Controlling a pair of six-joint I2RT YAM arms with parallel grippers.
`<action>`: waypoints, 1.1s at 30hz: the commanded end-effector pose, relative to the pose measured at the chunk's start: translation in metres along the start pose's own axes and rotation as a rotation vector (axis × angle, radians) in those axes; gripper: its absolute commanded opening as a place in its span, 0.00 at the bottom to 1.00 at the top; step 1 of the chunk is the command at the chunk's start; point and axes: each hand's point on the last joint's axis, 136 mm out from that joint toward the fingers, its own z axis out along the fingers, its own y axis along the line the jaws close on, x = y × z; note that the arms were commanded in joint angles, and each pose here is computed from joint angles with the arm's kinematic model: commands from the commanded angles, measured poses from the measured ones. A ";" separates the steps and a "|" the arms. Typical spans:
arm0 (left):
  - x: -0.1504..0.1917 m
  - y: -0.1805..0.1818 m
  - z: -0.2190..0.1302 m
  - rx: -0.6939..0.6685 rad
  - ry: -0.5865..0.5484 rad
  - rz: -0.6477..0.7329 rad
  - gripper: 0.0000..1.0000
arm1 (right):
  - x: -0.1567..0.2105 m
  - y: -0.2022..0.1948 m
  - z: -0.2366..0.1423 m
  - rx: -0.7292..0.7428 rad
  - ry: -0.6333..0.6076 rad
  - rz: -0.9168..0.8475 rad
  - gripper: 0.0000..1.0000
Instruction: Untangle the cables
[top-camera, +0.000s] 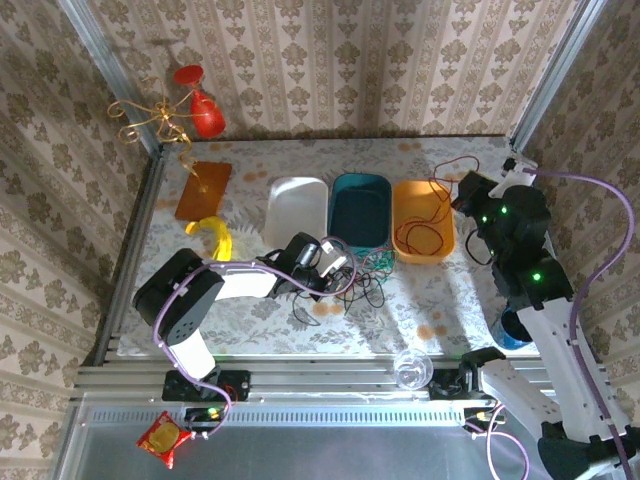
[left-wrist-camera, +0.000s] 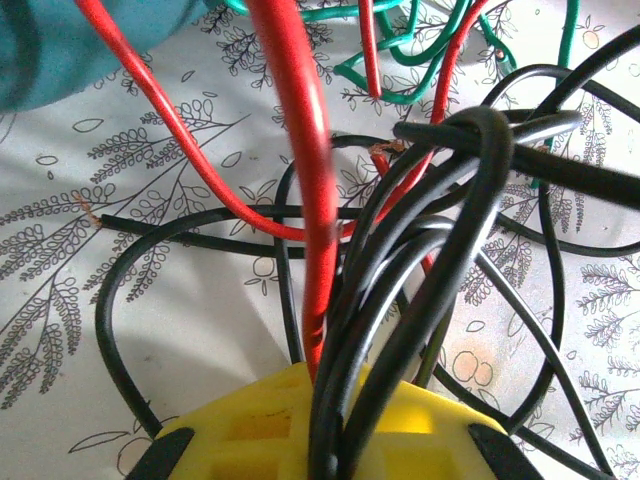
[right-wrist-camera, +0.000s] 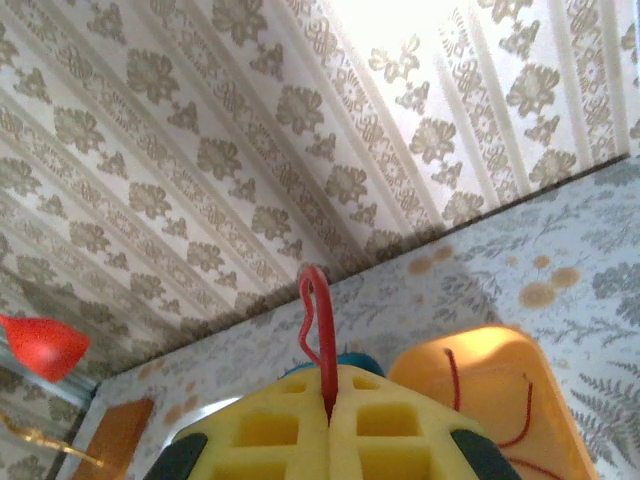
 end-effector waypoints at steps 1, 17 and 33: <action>0.008 0.000 0.003 -0.014 0.047 -0.013 0.00 | -0.015 -0.003 0.013 0.018 -0.045 -0.010 0.00; 0.006 -0.002 0.003 -0.044 0.047 0.008 0.00 | 0.089 -0.026 0.089 0.009 0.275 0.066 0.00; 0.008 -0.001 0.003 -0.053 0.053 0.015 0.00 | 0.168 -0.027 0.089 -0.065 0.544 0.067 0.00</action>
